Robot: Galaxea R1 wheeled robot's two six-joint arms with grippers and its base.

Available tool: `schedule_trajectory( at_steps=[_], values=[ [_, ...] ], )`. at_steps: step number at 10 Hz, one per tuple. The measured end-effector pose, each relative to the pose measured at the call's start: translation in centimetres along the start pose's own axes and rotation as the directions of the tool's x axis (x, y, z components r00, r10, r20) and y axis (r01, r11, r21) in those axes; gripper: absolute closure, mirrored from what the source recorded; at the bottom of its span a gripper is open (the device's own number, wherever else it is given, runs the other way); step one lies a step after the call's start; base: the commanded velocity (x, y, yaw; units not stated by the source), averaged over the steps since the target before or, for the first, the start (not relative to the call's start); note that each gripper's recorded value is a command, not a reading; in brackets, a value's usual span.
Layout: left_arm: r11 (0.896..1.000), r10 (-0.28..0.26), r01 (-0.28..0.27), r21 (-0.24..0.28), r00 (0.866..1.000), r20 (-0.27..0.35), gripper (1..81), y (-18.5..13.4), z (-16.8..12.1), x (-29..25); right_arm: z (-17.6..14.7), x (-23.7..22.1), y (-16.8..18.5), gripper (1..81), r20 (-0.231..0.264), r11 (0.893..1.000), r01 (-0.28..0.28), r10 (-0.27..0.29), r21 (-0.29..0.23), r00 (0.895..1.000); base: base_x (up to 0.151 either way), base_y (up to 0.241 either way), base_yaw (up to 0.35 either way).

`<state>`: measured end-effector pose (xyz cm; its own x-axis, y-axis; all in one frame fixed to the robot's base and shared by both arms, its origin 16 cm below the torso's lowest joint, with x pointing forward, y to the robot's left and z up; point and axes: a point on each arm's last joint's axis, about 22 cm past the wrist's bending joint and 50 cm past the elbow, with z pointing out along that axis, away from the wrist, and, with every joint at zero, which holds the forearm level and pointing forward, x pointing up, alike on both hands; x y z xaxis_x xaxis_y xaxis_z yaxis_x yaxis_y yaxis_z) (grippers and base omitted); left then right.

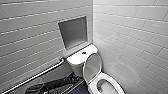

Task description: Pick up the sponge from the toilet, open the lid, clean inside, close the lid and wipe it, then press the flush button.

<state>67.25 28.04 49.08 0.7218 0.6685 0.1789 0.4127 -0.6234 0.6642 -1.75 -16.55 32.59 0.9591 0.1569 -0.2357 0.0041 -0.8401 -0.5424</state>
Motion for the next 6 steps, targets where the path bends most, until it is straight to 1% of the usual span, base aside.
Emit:
schedule_trajectory(
  at_steps=[1,2,3,4,5,6],
  values=[
    [0.999,-0.046,0.046,-0.003,0.999,-0.029,1.0,0.4,-0.1,1.4,-0.1,-0.4,-0.3,81.1,-0.009,1.000,-0.007,0.007,0.003,1.000,0.000,0.000,0.000],
    [0.992,-0.129,0.129,-0.008,0.989,-0.065,1.0,0.2,-0.1,2.5,-0.2,-0.7,-0.2,81.1,-0.006,1.000,-0.010,0.010,0.003,1.000,0.000,0.000,0.000],
    [0.978,-0.208,0.207,-0.022,0.974,-0.093,1.0,0.5,0.1,3.1,-0.5,-0.6,0.3,81.1,-0.009,1.000,-0.008,0.008,-0.004,1.000,0.000,0.000,0.000],
    [0.971,-0.238,0.235,-0.043,0.965,-0.109,1.0,1.6,0.5,3.3,-0.7,-0.5,0.5,81.1,-0.014,1.000,-0.010,0.010,-0.005,1.000,0.000,0.000,0.000],
    [0.969,-0.243,0.237,-0.064,0.962,-0.127,1.0,3.1,0.9,3.9,-0.7,-0.8,-0.1,81.1,-0.014,1.000,-0.015,0.015,0.005,1.000,0.000,0.000,0.000],
    [0.970,-0.241,0.232,-0.074,0.960,-0.146,1.0,3.9,1.0,4.7,-0.6,-1.1,-0.9,81.1,-0.014,1.000,-0.020,0.020,0.021,1.000,0.000,0.000,0.000]
  ],
)
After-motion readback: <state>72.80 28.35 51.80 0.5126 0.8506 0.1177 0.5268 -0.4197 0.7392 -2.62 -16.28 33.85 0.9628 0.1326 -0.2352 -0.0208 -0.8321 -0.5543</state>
